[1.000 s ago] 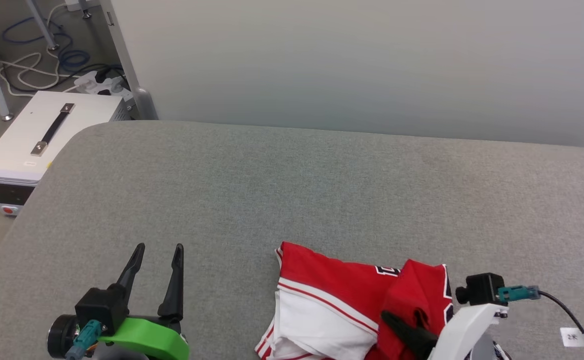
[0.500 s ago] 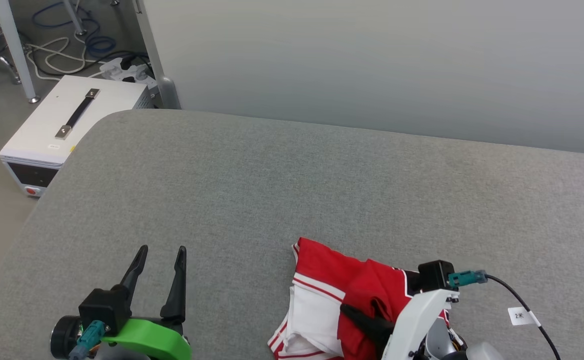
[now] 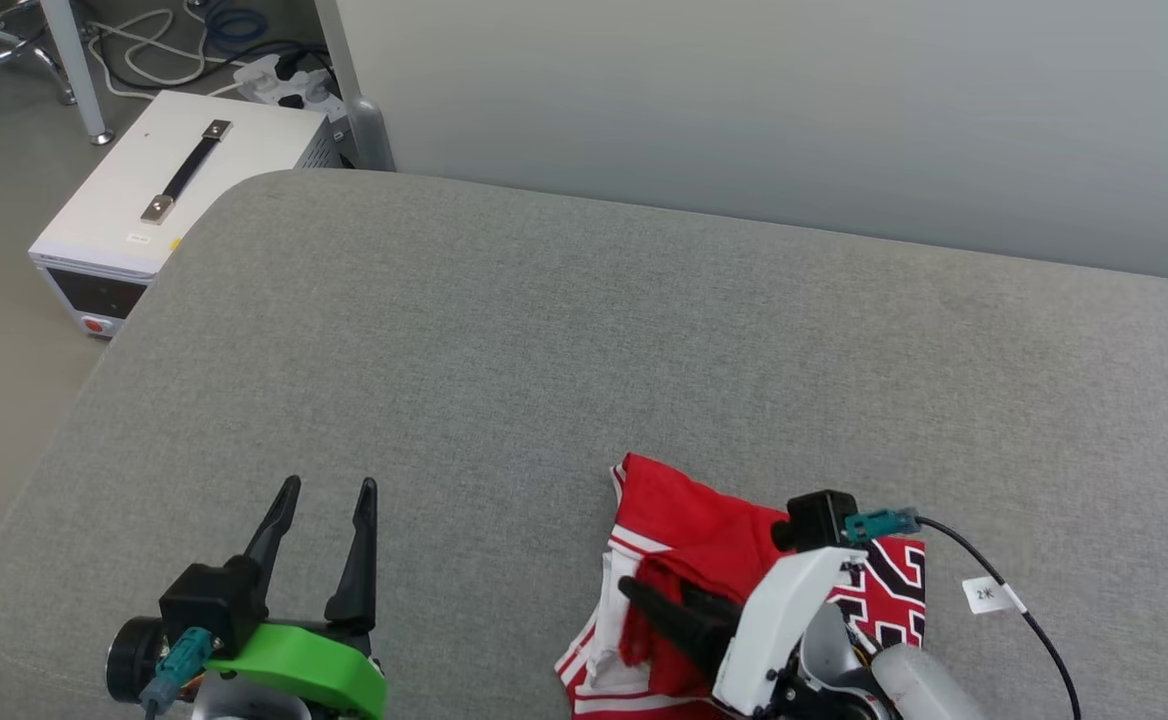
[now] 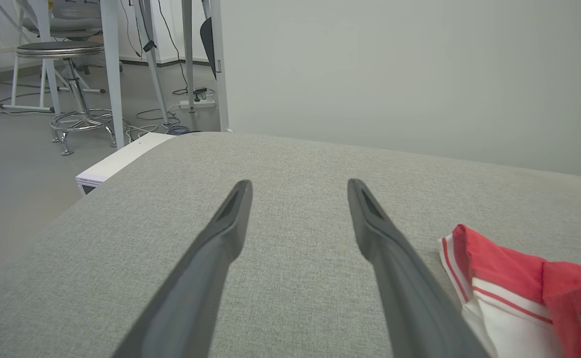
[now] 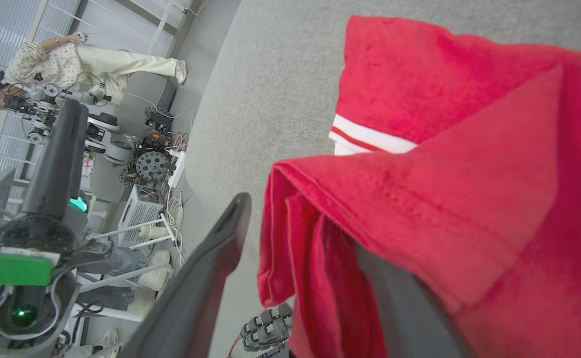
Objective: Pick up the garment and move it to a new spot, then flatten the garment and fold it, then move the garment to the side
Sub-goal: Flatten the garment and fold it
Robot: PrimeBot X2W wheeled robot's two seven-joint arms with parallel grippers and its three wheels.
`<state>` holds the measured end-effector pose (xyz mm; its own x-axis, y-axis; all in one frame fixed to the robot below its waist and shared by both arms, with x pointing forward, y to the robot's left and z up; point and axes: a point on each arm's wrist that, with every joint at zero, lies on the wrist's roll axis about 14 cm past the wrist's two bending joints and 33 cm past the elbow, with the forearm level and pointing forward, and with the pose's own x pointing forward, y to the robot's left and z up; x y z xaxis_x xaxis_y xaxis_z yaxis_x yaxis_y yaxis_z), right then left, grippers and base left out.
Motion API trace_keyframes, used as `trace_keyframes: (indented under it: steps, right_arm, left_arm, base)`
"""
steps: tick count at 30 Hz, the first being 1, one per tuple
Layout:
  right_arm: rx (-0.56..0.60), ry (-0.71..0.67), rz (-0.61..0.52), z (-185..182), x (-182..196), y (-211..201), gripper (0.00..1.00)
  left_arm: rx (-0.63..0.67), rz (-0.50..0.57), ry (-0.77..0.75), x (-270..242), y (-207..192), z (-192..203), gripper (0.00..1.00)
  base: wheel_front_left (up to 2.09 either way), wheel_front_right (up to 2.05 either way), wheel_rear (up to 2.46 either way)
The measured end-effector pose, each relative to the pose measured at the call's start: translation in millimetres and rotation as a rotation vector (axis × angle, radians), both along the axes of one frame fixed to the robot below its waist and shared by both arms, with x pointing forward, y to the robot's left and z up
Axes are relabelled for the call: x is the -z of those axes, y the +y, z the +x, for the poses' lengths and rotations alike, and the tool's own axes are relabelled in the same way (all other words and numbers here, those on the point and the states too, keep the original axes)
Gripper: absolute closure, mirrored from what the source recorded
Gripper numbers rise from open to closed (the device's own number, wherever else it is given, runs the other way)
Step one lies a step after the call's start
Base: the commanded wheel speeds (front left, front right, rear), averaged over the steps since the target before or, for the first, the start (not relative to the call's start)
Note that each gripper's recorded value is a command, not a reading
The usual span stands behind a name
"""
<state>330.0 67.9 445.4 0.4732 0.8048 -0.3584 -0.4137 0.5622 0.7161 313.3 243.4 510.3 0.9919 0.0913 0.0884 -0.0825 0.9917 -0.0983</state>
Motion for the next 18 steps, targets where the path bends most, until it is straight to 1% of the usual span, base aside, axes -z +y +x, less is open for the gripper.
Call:
trace_keyframes:
  steps: [4,7,14,16,18]
  right_arm:
    - [-0.044,-0.007,0.075,-4.1,-16.6,21.1,0.00]
    - [-0.059,-0.031,0.102,-2.5,-27.8,29.7,0.00]
    - [-0.051,-0.114,0.109,7.1,-47.0,32.3,0.00]
    - [-0.030,-0.167,0.094,14.5,-54.1,27.9,0.00]
    - [-0.009,-0.249,0.063,24.7,-64.0,21.0,0.00]
  left_arm:
    - [-0.005,-0.001,0.010,3.0,1.3,-0.5,0.00]
    - [-0.004,-0.004,0.010,3.1,0.4,-0.9,0.00]
    - [0.003,-0.007,-0.007,-1.0,-2.3,-1.4,0.00]
    - [0.009,-0.007,-0.012,-2.6,-4.1,-0.6,0.00]
    - [0.019,-0.006,-0.020,-4.9,-6.8,1.0,0.00]
  base:
    - [0.00,0.00,0.00]
    - [0.00,0.00,0.00]
    - [0.00,0.00,0.00]
    - [0.00,0.00,0.00]
    - [0.00,0.00,0.00]
